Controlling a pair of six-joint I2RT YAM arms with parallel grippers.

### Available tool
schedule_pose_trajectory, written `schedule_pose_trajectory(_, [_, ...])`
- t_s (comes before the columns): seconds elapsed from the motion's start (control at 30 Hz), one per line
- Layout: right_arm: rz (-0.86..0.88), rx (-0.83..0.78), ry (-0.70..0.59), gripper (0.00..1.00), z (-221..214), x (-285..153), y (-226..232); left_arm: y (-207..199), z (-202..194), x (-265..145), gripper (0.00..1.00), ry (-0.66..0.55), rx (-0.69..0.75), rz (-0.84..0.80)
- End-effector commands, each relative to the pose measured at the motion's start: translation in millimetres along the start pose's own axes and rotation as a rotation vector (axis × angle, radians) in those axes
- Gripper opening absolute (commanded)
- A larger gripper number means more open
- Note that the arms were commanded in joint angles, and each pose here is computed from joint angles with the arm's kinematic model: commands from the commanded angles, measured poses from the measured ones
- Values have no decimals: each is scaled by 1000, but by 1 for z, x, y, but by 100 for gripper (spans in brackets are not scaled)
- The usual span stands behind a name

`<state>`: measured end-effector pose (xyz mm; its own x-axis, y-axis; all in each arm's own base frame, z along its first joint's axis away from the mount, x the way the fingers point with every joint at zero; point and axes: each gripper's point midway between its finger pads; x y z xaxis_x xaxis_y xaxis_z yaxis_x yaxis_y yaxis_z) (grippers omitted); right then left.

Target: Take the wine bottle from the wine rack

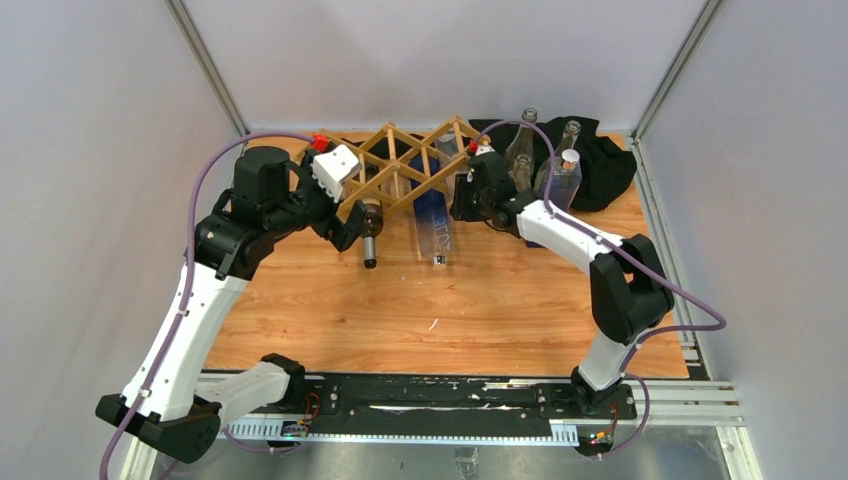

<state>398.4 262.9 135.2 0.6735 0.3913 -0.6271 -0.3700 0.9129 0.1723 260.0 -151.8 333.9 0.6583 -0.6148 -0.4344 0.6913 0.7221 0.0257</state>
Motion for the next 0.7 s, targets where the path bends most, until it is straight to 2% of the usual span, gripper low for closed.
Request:
schedule_pose_trajectory(0.0, [62, 4, -81, 0, 17, -25, 12, -4, -6, -2, 100, 11, 12, -22])
schedule_pose_trajectory(0.3, [197, 50, -160, 0, 6, -68, 30, -4, -14, 2, 100, 32, 51, -38])
schedule_pose_trajectory(0.67, [300, 116, -166, 0, -25, -121, 39, 0, -25, 7, 100, 62, 131, -46])
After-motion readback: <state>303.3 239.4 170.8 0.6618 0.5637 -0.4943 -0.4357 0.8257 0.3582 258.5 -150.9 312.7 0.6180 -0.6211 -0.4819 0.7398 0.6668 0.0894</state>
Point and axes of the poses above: each gripper's point midway between its finger pads, its own x axis out along the fingers, its own y axis along the line the jaws close on, z = x × y, and after that the axes turned 8 degrees about -x, right-handed
